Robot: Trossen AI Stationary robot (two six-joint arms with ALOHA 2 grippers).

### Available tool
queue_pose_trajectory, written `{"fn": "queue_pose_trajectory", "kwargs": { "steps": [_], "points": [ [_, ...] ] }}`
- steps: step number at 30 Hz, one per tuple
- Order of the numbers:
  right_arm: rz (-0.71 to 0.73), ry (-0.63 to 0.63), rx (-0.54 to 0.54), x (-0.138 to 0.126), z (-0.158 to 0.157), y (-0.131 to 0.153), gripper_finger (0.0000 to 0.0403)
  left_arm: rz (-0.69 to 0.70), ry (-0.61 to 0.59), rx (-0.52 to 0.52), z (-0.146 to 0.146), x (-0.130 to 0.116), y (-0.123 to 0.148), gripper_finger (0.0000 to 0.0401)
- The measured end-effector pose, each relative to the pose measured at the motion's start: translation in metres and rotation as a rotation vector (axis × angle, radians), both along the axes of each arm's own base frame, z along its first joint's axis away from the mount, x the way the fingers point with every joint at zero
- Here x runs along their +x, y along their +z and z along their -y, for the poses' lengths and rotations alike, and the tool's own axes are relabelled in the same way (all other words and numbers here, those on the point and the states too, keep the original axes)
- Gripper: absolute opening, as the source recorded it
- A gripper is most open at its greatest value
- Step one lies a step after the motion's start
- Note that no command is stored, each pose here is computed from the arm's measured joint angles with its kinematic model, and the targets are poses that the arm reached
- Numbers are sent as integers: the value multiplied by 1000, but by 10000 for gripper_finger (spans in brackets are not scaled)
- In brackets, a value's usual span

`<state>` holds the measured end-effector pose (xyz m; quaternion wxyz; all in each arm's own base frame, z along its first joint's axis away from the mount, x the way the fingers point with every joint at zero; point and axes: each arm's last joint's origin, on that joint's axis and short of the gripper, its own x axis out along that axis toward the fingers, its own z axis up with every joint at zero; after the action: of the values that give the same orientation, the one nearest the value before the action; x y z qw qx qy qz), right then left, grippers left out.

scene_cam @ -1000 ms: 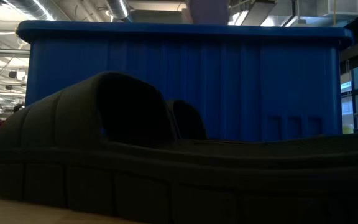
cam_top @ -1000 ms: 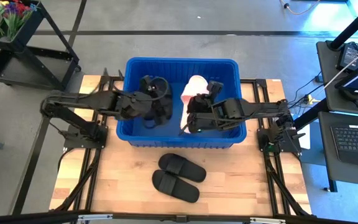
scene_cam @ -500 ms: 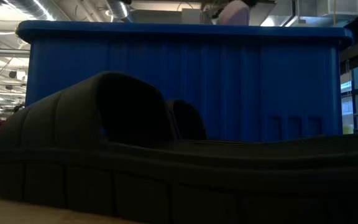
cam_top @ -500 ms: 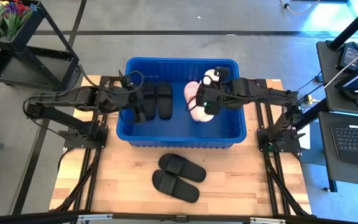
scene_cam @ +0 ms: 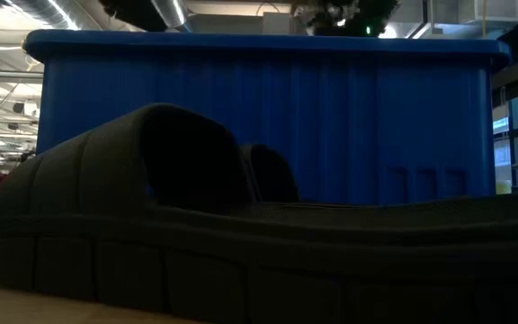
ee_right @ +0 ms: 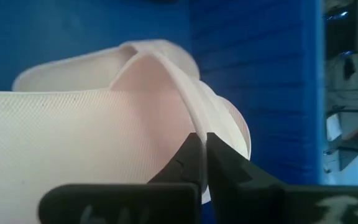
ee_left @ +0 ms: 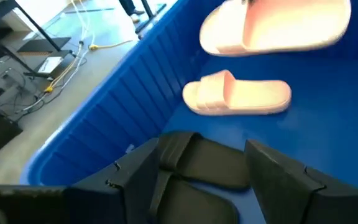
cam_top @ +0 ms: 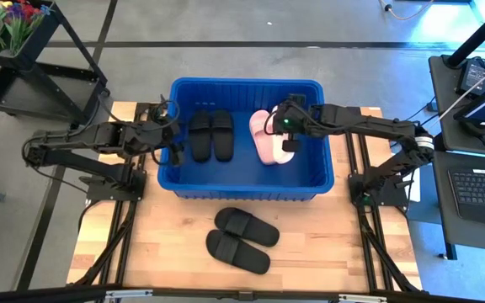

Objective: Pick and place slides into bin
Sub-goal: Put the pink slide into the blue bin

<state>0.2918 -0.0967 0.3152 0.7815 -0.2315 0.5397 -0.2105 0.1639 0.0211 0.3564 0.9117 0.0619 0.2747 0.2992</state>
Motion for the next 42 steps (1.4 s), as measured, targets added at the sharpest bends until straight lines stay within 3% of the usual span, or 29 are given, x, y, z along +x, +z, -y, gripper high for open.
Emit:
{"fn": "queue_pose_trajectory", "kwargs": {
  "steps": [11,24,38,42],
  "points": [
    [-34,-55,79,-21,39,-67,10,-32,71,34,-16,-2,0,228],
    [-106,-85,114,-42,44,-112,10,-35,176,33,-33,-7,0,228],
    [-121,-105,127,-45,43,-118,133,-34,193,27,-36,-8,0,228],
    [-143,-147,68,-46,44,-117,170,-35,192,28,-36,-8,0,228]
  ]
}}
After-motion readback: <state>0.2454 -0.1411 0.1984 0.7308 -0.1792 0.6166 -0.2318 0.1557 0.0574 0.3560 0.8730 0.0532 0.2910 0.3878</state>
